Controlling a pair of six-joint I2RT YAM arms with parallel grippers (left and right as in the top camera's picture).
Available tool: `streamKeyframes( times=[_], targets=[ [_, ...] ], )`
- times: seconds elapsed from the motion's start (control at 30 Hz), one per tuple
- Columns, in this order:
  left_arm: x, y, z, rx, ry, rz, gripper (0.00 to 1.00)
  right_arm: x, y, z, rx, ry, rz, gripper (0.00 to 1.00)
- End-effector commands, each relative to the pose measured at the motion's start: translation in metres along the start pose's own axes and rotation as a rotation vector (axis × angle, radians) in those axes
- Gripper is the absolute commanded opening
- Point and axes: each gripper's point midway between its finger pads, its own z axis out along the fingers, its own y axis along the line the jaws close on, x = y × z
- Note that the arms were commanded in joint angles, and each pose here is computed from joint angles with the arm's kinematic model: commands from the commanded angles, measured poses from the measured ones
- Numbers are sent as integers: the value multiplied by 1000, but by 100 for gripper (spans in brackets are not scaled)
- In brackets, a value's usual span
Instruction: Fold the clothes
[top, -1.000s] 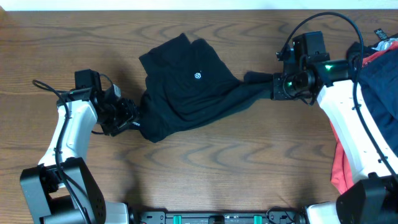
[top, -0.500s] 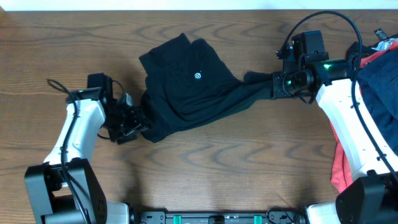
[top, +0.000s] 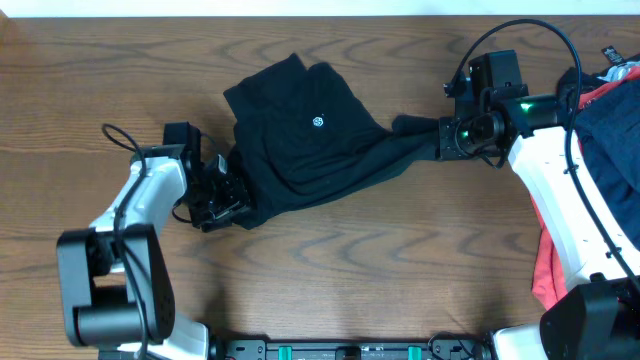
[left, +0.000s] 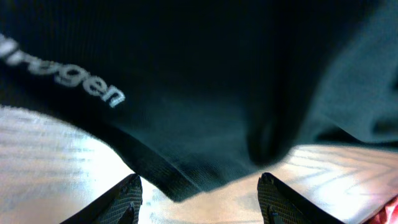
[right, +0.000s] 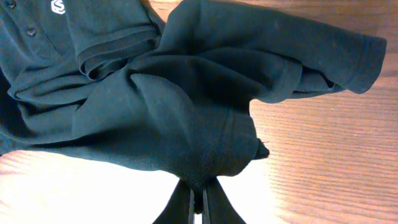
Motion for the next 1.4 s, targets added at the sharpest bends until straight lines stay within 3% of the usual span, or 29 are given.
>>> streamKeyframes(
  times=[0.0, 0.27, 0.33, 0.37, 0.4, 0.6, 0.77, 1.0, 1.17, 1.37],
  targets=[
    [4, 6, 15, -19, 46, -17, 62, 0, -1, 0, 2, 0, -13, 1],
    [-1, -2, 40, -24, 60, 20, 61, 1, -1, 0, 2, 4, -14, 1],
    [-5, -6, 44, -21, 47, 29, 42, 2, -1, 0, 3, 8, -13, 1],
    [-8, -9, 46, -16, 34, 39, 28, 3, -1, 0, 3, 12, -12, 1],
    [-10, -10, 46, -14, 25, 47, 6, 4, -1, 0, 4, 16, -12, 1],
    [-31, -23, 45, 22, -65, 49, 6, 4, -1, 0, 5, 18, -12, 1],
    [-44, -41, 17, 53, -138, 74, 6, 2, -4, -1, 25, 10, -13, 1],
    [-52, -85, -73, 134, -361, 175, 6, -22, -11, -20, 85, -72, -18, 1],
    [-38, -112, -144, 206, -544, 257, 6, -44, -9, -41, 93, -144, -22, 1],
    [-19, -109, -202, 169, -741, 278, 6, -74, -12, -81, 135, -258, -17, 1]
  ],
)
